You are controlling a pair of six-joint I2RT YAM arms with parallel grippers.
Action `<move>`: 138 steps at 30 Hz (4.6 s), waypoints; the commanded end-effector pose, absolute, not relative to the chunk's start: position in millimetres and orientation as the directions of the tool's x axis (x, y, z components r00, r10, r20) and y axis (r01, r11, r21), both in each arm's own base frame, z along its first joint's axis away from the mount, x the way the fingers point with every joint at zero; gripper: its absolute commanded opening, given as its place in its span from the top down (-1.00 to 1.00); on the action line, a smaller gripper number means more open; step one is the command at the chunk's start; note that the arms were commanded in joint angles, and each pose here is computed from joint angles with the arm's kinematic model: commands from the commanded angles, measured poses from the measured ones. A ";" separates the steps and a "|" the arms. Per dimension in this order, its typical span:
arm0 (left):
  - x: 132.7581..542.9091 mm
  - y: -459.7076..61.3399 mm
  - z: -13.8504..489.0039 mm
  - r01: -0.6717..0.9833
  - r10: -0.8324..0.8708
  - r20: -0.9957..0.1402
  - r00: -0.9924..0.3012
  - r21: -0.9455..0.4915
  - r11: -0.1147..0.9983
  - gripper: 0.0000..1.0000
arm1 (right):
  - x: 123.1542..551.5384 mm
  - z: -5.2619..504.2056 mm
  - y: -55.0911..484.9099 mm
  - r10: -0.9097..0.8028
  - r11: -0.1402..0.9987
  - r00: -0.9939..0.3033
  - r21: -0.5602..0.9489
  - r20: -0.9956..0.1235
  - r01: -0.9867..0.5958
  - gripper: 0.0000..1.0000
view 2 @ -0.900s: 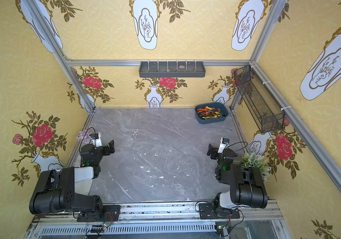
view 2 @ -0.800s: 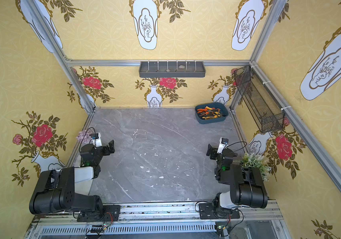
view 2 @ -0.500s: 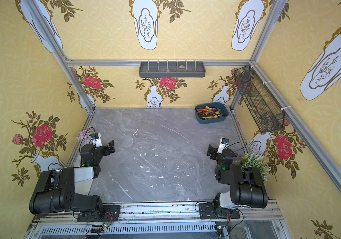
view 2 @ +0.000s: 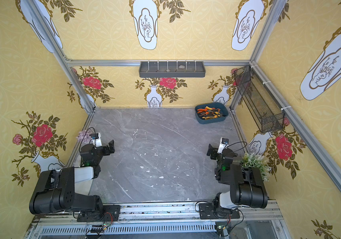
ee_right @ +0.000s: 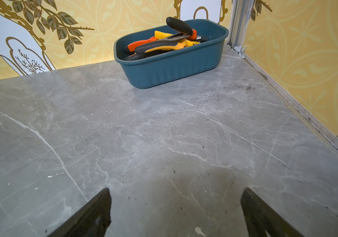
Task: Take the pliers out of the storage box
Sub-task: Move the storage box to the center of the board.
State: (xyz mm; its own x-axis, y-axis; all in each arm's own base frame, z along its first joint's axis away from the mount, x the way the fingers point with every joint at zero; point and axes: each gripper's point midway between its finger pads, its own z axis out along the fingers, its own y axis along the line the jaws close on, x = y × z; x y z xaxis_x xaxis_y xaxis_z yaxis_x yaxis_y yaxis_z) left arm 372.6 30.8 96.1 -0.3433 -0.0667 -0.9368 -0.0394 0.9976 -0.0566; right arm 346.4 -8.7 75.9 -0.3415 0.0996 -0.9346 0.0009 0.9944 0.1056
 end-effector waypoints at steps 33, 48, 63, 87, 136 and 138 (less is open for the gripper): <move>418.9 -240.3 288.6 0.364 -0.003 -0.831 -0.557 -0.247 0.898 -0.98 | 447.6 278.7 80.4 0.179 0.966 -0.572 0.254 -0.800 -0.054 -0.95; 356.1 -218.1 264.0 0.235 -0.034 -0.784 -0.619 -0.226 0.945 -0.98 | 548.8 162.9 30.8 0.699 0.662 -0.678 0.565 -0.228 0.492 -0.29; 350.9 -220.3 231.6 0.241 0.002 -0.742 -0.670 -0.215 0.946 -0.98 | 550.5 69.1 47.7 0.730 0.607 -0.682 0.491 -0.036 0.625 -0.02; 349.9 -220.5 219.2 0.263 0.046 -0.731 -0.681 -0.185 0.947 -0.98 | 533.3 45.9 62.2 0.672 0.694 -0.735 0.423 -0.091 0.582 0.04; 319.0 -68.5 194.8 -0.212 -0.281 -0.601 -0.748 -0.185 0.960 -0.98 | 263.1 32.3 348.0 -0.262 0.946 -0.962 0.175 -0.081 -0.273 0.03; 317.2 -61.4 192.6 -0.227 -0.299 -0.592 -0.748 -0.195 0.954 -0.98 | 246.4 32.3 359.0 -0.321 0.927 -0.944 0.180 -0.074 -0.329 0.03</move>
State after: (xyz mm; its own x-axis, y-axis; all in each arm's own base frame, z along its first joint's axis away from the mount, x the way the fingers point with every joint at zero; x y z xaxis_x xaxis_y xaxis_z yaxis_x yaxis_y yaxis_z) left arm 327.2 -63.4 203.1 -0.7152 -0.2679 -0.6455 -0.2136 0.9632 -0.1630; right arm 284.7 365.5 43.9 -0.9600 -0.2114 -0.1835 -0.2503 0.9417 0.2247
